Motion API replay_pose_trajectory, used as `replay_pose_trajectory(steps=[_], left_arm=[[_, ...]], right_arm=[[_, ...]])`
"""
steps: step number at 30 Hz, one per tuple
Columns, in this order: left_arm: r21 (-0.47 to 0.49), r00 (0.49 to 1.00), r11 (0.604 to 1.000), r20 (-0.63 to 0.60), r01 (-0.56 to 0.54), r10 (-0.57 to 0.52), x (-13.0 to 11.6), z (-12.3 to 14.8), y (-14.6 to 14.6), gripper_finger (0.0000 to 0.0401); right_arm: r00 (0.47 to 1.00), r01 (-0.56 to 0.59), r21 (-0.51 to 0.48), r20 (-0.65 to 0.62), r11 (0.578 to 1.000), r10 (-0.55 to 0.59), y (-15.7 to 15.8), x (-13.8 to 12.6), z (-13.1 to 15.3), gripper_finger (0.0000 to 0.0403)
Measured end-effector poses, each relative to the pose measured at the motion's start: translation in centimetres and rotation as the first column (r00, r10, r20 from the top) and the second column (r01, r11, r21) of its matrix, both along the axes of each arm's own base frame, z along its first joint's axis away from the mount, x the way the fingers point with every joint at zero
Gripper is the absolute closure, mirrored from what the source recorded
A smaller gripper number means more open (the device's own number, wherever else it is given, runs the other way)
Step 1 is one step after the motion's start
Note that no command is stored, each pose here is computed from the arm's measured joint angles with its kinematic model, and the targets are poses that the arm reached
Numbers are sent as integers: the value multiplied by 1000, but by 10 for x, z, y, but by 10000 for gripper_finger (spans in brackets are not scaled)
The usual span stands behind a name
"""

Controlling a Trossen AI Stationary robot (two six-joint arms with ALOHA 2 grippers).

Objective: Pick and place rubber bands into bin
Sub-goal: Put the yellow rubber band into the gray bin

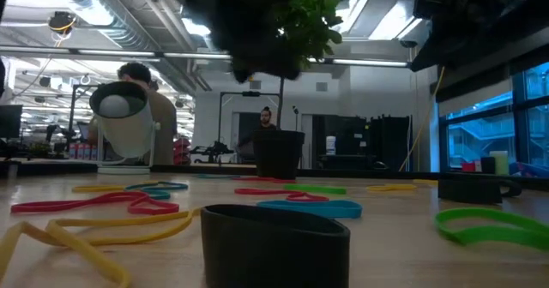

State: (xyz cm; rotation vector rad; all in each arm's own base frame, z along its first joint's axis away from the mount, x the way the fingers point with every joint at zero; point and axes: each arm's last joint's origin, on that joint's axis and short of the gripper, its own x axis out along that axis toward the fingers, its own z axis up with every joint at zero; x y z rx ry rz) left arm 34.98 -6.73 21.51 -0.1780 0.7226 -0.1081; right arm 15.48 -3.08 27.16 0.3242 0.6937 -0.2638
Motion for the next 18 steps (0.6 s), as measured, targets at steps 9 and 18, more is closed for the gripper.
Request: replay_pose_trajectory(steps=[9,18], left_arm=[[69,995,995,81,-66,61,-66,16,15,400],[109,969,979,196,-174,150,-116,19,28,400]], right_arm=[[1000,3,-2,25,1000,-3,-3,13,-2,398],[1000,21,23,6,1000,-21,-4,21,-7,398]])
